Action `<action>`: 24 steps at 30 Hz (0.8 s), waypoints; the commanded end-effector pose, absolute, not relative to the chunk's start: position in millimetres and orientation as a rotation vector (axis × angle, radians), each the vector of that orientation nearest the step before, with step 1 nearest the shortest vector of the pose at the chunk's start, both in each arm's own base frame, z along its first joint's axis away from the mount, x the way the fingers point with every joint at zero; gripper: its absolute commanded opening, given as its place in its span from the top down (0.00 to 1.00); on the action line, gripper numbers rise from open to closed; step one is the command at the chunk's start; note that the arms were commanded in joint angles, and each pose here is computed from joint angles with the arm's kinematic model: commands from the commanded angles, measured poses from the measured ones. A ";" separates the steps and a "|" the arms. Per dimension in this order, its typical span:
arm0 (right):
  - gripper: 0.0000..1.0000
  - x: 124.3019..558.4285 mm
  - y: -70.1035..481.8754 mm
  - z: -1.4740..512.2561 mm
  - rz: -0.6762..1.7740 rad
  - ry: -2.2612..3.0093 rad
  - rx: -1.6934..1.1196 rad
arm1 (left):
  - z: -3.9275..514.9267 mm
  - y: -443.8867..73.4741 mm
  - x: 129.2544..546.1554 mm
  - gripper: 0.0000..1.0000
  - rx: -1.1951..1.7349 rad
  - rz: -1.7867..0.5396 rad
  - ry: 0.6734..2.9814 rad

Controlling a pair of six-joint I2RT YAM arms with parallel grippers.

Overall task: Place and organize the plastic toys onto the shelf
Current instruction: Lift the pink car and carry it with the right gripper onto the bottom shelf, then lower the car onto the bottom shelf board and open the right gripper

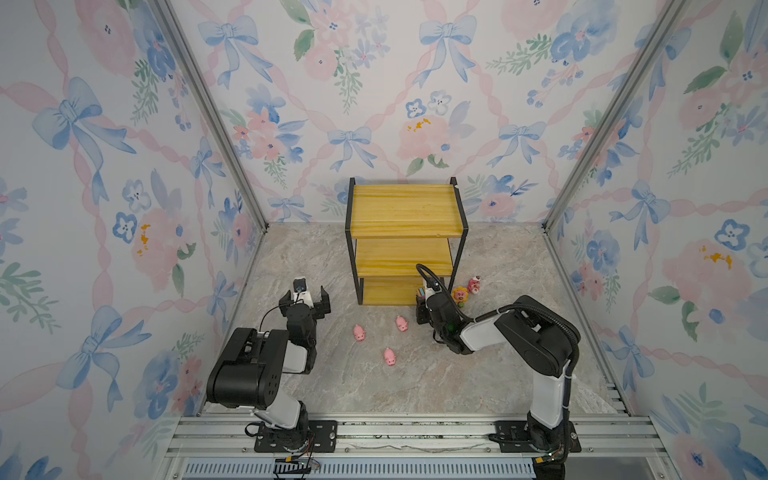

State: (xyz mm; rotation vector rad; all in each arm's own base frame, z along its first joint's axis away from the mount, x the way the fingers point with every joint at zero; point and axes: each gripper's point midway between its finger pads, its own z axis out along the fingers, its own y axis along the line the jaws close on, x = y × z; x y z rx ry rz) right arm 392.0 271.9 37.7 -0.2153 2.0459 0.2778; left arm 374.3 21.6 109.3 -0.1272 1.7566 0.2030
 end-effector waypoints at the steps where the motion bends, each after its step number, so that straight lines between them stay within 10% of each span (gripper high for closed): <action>1: 0.78 398.6 272.8 35.8 0.304 2.047 -0.178 | 108.2 20.1 372.4 0.02 -0.124 0.199 1.755; 24: 0.75 399.0 277.6 41.1 0.346 1.937 -0.114 | 108.3 20.6 372.4 0.02 -0.126 0.200 1.755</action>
